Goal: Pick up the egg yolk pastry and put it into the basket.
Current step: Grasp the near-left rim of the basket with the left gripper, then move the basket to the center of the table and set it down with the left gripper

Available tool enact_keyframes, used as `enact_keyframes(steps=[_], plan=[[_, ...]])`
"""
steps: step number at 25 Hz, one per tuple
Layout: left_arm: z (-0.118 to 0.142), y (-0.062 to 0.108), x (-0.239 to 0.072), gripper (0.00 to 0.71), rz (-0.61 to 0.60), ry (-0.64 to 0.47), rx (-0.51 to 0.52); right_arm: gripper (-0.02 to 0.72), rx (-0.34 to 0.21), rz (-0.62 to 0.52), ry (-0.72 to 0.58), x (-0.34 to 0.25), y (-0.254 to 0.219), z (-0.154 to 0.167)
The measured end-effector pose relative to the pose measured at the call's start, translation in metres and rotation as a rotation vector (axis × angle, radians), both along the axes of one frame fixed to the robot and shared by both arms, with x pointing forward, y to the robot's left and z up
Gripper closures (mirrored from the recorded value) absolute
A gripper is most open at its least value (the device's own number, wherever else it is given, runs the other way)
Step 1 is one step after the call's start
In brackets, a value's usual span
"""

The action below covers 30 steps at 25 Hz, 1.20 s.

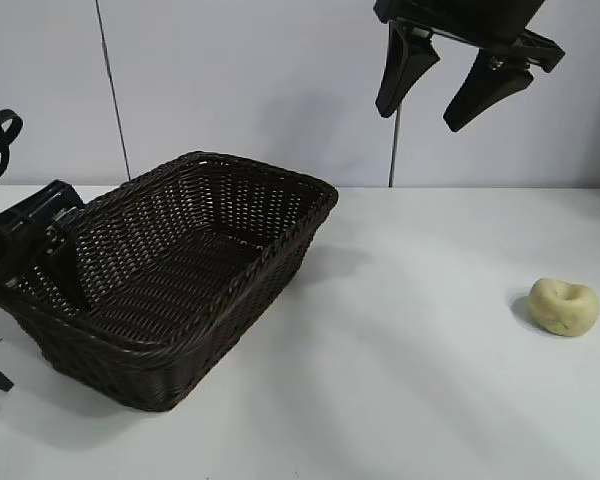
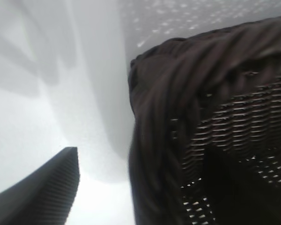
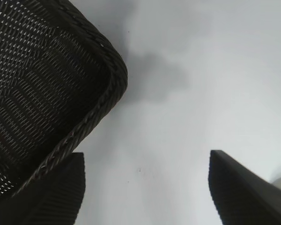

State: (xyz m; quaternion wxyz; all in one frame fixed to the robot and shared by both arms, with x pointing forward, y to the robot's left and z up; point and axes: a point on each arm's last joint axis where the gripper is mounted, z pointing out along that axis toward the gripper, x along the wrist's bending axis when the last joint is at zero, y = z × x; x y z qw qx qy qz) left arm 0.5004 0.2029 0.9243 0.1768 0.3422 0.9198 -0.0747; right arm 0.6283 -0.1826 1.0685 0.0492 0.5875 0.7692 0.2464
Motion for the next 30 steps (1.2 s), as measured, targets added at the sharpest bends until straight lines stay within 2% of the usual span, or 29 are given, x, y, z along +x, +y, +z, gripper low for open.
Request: enact_keyframes(steps=[4, 7, 8, 18, 25, 30], plan=[[0.000, 0.000, 0.001, 0.449, 0.005, -0.015, -0.001, 0.176, -0.001, 0.000, 0.000, 0.000, 0.000, 0.000], [0.001, 0.000, 0.002, 0.583, 0.016, -0.021, -0.007, 0.176, -0.001, 0.000, 0.000, 0.000, 0.000, 0.000], [0.001, 0.000, 0.002, 0.605, 0.027, -0.020, -0.012, 0.176, -0.001, 0.000, 0.000, 0.000, 0.000, 0.000], [0.005, -0.002, 0.004, 0.607, 0.013, -0.003, -0.020, 0.176, -0.002, 0.000, 0.000, 0.000, 0.000, 0.000], [0.029, -0.012, 0.021, 0.607, -0.128, -0.012, -0.024, 0.176, -0.002, 0.000, 0.000, 0.000, 0.000, 0.000], [0.050, -0.018, 0.034, 0.607, -0.224, -0.061, -0.023, 0.176, -0.002, 0.001, 0.001, 0.000, 0.000, 0.000]])
